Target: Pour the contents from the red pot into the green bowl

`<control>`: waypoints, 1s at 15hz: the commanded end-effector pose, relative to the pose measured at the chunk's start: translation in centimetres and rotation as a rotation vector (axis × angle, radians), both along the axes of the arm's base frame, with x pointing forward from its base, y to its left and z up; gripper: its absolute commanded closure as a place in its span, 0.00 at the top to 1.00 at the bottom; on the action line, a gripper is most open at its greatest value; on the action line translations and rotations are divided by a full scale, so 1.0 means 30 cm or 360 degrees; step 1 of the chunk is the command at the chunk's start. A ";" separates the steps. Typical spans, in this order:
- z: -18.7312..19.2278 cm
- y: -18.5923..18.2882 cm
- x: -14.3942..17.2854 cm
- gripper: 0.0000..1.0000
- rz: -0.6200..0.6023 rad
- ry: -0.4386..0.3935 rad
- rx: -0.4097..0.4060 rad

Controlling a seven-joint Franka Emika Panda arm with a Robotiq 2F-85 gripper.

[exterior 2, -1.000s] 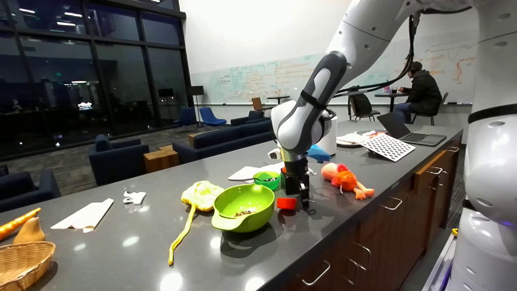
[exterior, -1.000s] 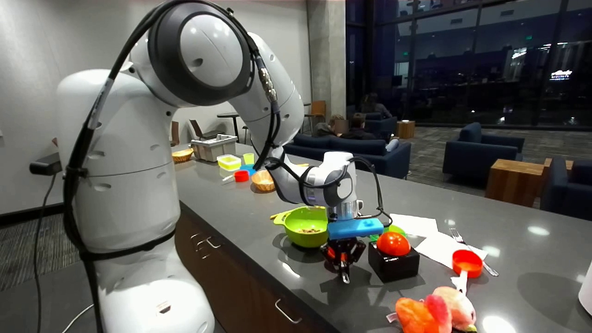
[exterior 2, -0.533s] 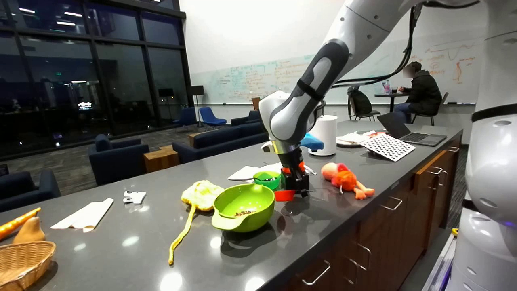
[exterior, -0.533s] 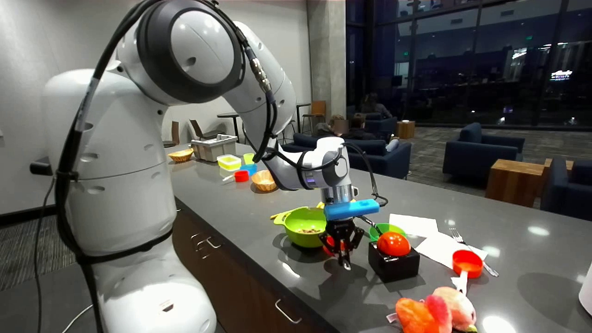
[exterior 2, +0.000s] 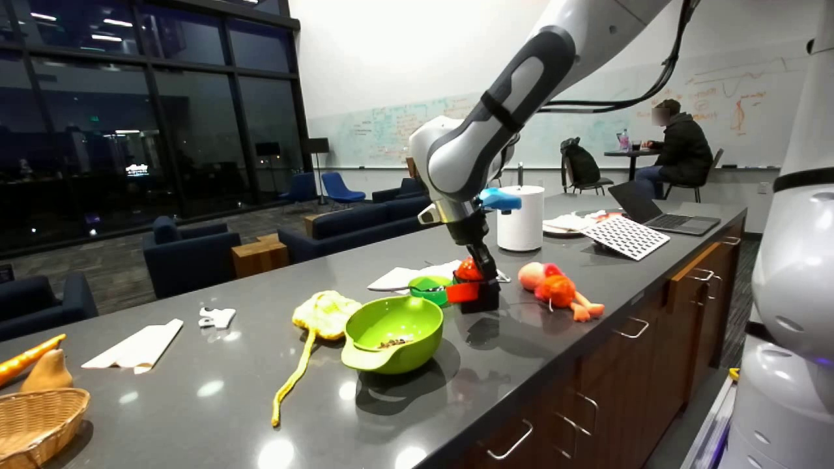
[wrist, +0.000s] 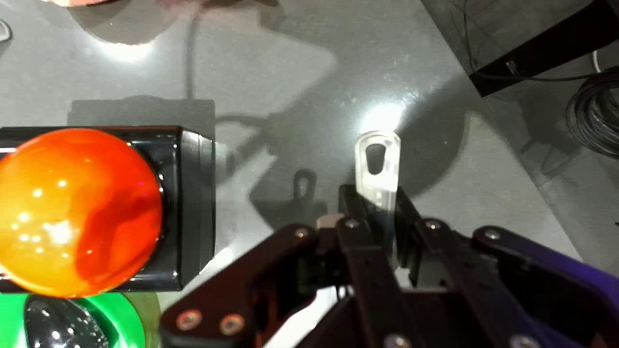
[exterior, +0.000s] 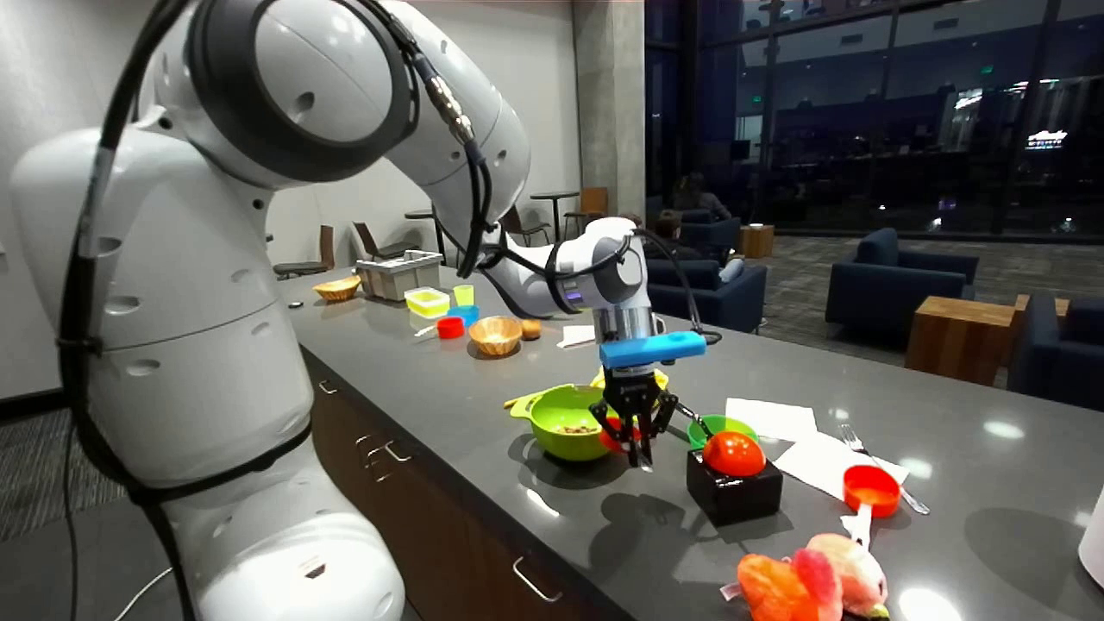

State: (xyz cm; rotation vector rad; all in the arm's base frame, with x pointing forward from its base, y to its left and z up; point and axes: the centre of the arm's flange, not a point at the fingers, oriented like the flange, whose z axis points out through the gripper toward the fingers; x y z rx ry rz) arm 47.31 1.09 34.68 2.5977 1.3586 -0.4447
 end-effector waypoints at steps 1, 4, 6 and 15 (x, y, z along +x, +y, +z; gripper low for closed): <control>0.136 0.039 -0.032 0.04 0.0067 0.0023 -0.0020; 0.193 0.088 -0.036 0.04 0.0128 0.0048 -0.0005; 0.206 0.125 -0.030 0.04 0.0190 0.0067 0.0039; 0.173 0.270 -0.001 0.04 0.0503 0.0256 0.0439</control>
